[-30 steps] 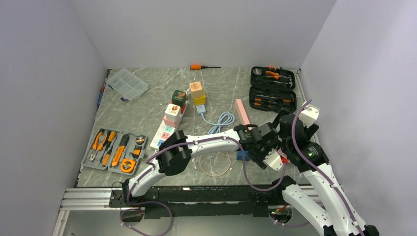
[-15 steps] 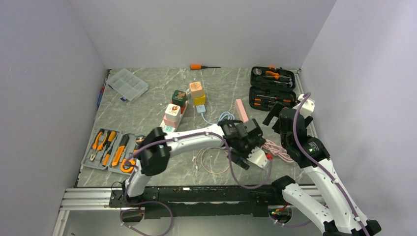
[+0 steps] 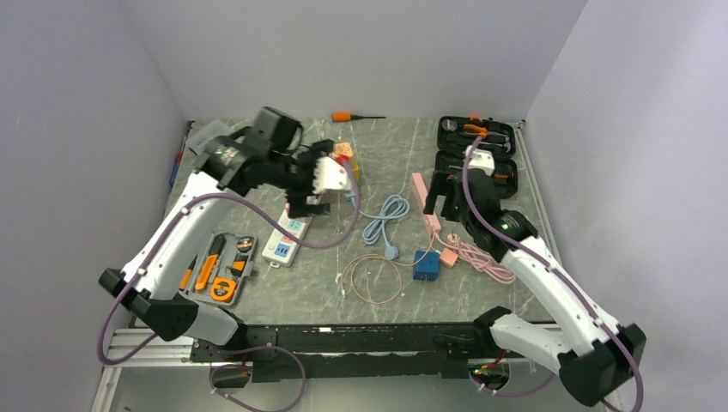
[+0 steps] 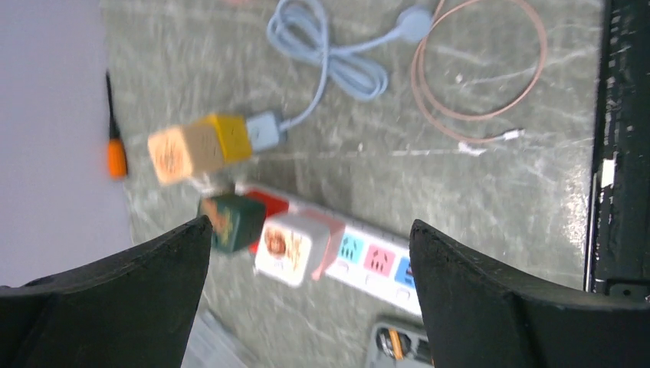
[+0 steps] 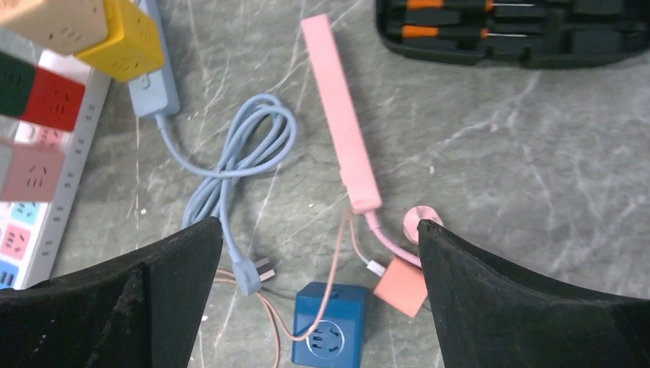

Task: Pull the plug off the socket
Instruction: Place the plug at the center of the board, then pick up the socket from the center of the board.

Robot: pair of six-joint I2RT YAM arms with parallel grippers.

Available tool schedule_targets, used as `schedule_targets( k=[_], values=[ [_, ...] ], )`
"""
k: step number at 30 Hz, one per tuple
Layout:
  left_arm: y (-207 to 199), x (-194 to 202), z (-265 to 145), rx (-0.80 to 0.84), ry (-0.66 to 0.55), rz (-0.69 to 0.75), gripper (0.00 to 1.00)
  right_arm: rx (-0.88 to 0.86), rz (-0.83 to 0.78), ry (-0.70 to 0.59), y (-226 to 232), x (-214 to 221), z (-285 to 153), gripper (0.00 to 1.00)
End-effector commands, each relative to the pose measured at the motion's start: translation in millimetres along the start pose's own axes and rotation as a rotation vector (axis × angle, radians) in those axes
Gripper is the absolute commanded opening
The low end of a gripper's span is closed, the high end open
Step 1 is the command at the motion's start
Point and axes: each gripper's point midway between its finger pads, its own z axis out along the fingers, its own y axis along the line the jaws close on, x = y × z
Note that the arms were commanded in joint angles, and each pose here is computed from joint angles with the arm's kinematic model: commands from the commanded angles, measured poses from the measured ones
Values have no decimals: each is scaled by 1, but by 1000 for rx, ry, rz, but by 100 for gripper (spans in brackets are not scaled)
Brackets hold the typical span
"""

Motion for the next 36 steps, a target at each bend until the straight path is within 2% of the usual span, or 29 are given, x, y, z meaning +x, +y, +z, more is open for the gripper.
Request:
schedule_targets(
  k=[1,3,7,11,16,21,28,36],
  values=[
    [21,54,-18,-77,40,-232,99,-139,-51,-32,46,-25,14,100],
    [40,76,-24,-137,67,-368,99,-156,-71,-19,59,-28,27,97],
    [70,114,-28,-248,94,-558,99,-245,-96,-26,98,-43,51,85],
    [90,142,-15,-343,130,-615,99,-284,-128,-13,139,-48,84,80],
    [113,147,4,-370,86,-667,99,-316,-175,50,181,-18,128,77],
    [123,149,23,-315,64,-694,99,-373,-195,85,199,21,149,58],
    [130,173,47,-360,68,-728,99,-394,-232,137,209,64,169,57],
    [132,187,53,-384,107,-735,99,-395,-280,199,217,115,189,58]
  ],
)
